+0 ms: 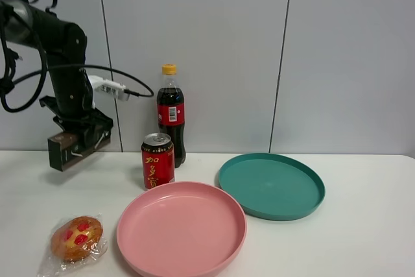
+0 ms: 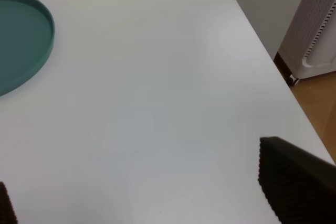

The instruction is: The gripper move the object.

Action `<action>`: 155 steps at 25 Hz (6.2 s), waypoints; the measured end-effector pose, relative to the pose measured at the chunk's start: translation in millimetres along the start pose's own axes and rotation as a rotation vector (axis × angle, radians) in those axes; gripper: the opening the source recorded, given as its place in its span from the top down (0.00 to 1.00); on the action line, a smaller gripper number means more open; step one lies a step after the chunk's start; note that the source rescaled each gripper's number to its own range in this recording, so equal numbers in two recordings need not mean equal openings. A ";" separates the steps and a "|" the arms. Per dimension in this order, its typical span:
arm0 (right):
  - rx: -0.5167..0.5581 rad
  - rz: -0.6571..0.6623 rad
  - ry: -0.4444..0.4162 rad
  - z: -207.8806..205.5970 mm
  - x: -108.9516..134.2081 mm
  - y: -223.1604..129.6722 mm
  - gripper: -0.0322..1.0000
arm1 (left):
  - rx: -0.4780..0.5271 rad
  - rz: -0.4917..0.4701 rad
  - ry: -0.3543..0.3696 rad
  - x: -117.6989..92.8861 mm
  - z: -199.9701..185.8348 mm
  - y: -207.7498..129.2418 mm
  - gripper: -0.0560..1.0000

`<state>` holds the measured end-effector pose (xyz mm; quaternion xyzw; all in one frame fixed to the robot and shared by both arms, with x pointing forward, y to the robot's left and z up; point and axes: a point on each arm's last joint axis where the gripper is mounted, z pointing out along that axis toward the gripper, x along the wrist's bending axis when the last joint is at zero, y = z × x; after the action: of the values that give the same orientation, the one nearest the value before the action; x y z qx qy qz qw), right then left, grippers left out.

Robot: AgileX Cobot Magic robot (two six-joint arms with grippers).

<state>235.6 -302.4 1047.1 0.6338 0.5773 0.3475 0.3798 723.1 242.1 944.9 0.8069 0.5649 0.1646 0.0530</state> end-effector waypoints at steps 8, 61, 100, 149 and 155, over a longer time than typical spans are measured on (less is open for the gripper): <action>0.000 0.000 0.000 0.0 0.0 0.0 0.00 | -0.194 -0.088 0.088 32.2 -155.4 22.2 0.95; 0.000 0.000 0.000 0.0 0.0 0.0 0.00 | -0.323 1.373 -0.464 -406.3 -95.3 -15.7 0.95; 0.000 0.000 0.000 0.0 0.0 0.0 0.00 | -0.441 0.998 -0.302 -374.5 -159.1 17.2 0.08; 0.000 0.000 0.000 0.0 0.0 0.0 0.00 | -0.688 -0.453 0.130 -71.8 -265.7 -443.0 0.08; 0.000 0.000 0.000 0.0 0.0 0.0 0.00 | -0.755 -0.430 0.137 -70.0 -256.4 -433.4 0.08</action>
<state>235.6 -302.4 1047.1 0.6338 0.5773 0.3475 0.3798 230.7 305.7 1053.9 0.5823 0.6224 0.3976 0.3398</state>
